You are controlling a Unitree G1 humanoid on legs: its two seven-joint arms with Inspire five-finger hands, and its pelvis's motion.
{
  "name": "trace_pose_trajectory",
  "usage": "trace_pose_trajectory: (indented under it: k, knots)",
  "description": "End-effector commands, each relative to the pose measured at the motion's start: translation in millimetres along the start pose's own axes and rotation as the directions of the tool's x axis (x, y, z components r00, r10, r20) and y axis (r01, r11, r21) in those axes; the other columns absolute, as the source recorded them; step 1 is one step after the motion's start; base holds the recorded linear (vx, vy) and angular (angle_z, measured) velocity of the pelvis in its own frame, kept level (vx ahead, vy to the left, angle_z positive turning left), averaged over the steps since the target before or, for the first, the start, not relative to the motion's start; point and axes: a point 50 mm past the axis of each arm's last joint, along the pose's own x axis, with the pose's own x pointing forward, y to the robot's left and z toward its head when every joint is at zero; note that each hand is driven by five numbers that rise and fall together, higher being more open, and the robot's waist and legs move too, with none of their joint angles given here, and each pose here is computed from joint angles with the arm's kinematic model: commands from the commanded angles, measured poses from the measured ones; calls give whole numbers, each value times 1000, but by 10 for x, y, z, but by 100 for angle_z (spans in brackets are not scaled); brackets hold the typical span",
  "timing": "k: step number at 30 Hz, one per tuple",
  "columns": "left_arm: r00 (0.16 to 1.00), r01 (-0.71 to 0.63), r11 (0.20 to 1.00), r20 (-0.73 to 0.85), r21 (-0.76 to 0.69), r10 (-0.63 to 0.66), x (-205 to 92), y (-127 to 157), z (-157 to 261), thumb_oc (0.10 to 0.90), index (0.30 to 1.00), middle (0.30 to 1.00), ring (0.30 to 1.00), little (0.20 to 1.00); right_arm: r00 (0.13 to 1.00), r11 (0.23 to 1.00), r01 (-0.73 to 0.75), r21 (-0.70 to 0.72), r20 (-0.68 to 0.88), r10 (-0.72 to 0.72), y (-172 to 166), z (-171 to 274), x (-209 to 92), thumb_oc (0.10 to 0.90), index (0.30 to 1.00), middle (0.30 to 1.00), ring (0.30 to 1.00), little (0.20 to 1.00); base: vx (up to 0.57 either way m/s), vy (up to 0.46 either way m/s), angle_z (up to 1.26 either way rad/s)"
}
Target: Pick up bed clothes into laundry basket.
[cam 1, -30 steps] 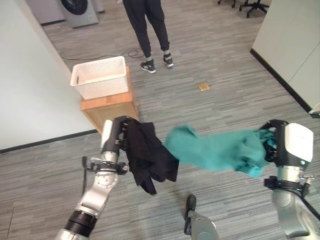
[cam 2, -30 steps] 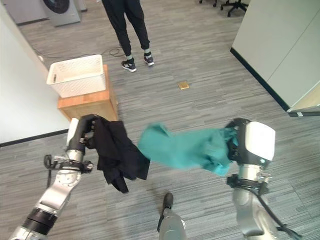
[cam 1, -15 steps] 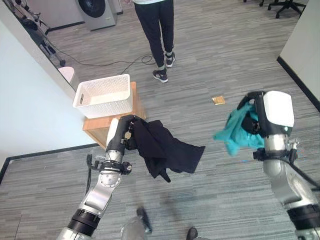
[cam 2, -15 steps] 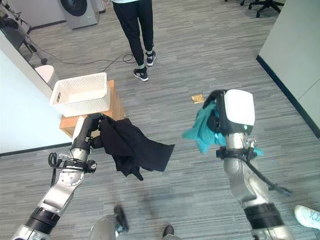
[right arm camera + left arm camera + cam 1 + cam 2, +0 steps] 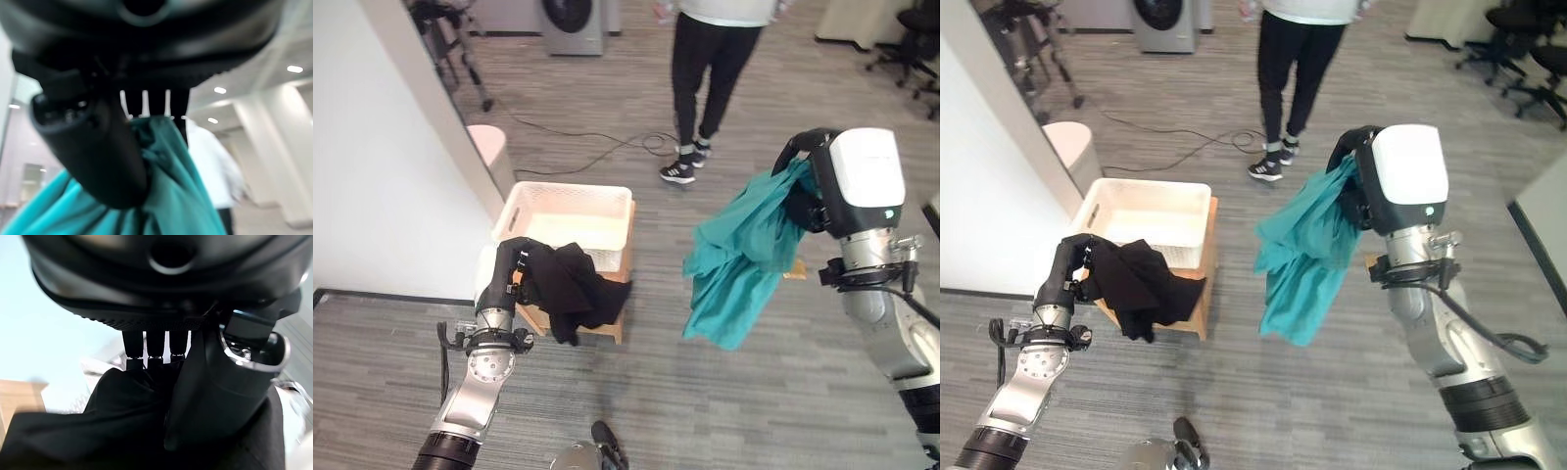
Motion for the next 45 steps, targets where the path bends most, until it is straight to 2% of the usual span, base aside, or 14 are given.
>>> trace_pose_trajectory:
  k: [1, 6, 9, 12, 22, 26, 27, 32, 39, 45]
  knots:
    - [954, -39, 997, 295, -70, 58, 16, 113, 557, 400, 300, 300, 300, 300, 926, 927, 371, -54, 101, -365, -775, 86, 570, 400, 300, 300, 300, 300, 264, 9, 79]
    - [953, -11, 994, 300, -106, 42, 16, 114, 566, 400, 300, 300, 300, 300, 927, 911, 371, -182, 138, -350, -991, 20, 697, 400, 300, 300, 300, 300, 195, -159, 83]
    - [962, 54, 989, 273, -134, -16, 5, -1, 504, 400, 300, 300, 300, 300, 930, 880, 368, -301, 95, -356, -1169, -197, 691, 400, 300, 300, 300, 300, 167, -313, 184]
    - [968, 49, 991, 252, -125, -16, -15, 32, 432, 400, 300, 300, 300, 300, 928, 874, 372, -313, 96, -361, -1209, -210, 711, 400, 300, 300, 300, 300, 117, -187, 161]
    - [999, -33, 988, 9, -153, 35, -322, 147, -105, 400, 300, 300, 300, 300, 900, 841, 435, -322, 187, -394, -1459, 29, 1000, 400, 300, 300, 300, 300, 90, -107, 31]
    - [998, -40, 989, -53, -140, 33, -410, 191, -245, 400, 300, 300, 300, 300, 916, 825, 400, -399, 140, -376, -1552, -96, 1090, 400, 300, 300, 300, 300, 50, -65, 28]
    - [997, -40, 989, -77, -143, 29, -439, 197, -296, 400, 300, 300, 300, 300, 926, 821, 368, -436, 87, -368, -1577, -213, 1153, 400, 300, 300, 300, 300, 32, -52, 35]
    - [994, -53, 989, -102, -140, 39, -459, 214, -350, 400, 300, 300, 300, 300, 944, 824, 283, -491, -8, -329, -1494, -409, 1199, 400, 300, 300, 300, 300, 29, -26, 33]
    - [995, -9, 992, -104, -128, -4, -459, 147, -372, 400, 300, 300, 300, 300, 944, 839, 154, -522, -173, -280, -1232, -779, 1029, 400, 300, 300, 300, 300, 26, -7, 24]
    - [993, -4, 995, -119, -98, -8, -488, 156, -416, 400, 300, 300, 300, 300, 942, 893, 123, -432, -232, -243, -926, -852, 901, 400, 300, 300, 300, 300, 16, 19, 15]
